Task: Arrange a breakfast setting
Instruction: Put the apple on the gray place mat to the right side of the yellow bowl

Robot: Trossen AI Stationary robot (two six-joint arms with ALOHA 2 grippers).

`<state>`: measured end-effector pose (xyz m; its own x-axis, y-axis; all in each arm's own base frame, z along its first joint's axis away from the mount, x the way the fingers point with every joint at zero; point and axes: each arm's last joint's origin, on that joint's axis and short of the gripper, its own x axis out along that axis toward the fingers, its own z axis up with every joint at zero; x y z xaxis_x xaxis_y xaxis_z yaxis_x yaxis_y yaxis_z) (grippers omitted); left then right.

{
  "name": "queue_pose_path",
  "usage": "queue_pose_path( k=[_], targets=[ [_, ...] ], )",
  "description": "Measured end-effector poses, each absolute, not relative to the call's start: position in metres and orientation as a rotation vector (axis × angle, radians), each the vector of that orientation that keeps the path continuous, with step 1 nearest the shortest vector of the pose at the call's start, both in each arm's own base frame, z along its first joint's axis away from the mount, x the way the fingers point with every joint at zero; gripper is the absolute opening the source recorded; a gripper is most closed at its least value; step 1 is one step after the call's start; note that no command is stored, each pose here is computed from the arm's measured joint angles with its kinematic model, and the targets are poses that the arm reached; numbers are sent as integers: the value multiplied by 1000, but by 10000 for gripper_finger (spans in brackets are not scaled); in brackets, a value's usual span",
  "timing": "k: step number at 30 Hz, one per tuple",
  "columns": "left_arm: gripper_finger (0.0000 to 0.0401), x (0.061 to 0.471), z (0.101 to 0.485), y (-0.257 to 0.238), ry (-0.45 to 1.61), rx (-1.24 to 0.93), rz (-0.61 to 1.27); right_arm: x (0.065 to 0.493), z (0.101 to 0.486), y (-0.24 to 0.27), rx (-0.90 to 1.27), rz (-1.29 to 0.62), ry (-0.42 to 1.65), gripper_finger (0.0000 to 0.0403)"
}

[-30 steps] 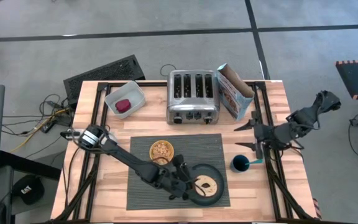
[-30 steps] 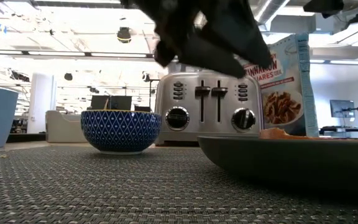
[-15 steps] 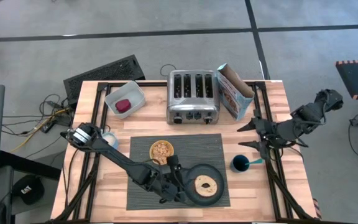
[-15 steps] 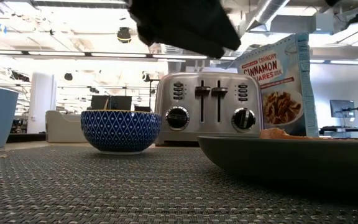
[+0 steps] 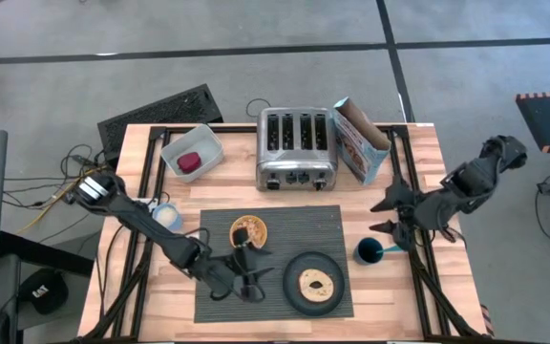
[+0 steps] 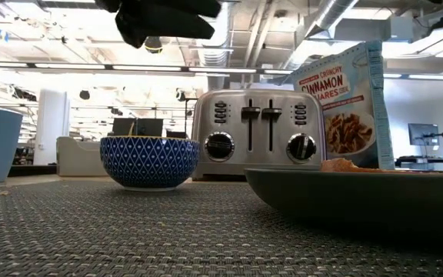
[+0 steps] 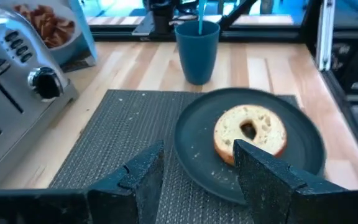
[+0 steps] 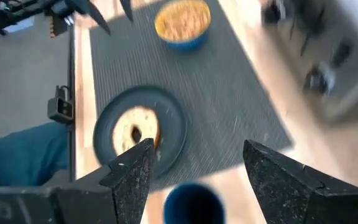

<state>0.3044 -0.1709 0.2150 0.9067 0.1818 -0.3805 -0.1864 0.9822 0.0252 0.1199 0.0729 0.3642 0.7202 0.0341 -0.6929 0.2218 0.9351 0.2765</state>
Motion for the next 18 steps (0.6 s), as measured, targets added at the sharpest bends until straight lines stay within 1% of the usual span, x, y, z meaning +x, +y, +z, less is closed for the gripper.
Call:
queue_pose_path(
  k=[5, 9, 15, 18],
  targets=[
    [176, 301, 217, -169, 384, -25, 184, 112, 356, 76, 507, -209, 871, 276],
    [176, 300, 217, -170, 392, -16, 152, 103, 352, 75, 583, -290, 919, 276],
    [176, 300, 217, -172, 393, -19, 141, 104, 344, 79, 580, -320, 908, 276],
    [176, 300, 217, -171, 391, -17, 148, 110, 339, 82, 517, -325, 901, 276]
  ],
)
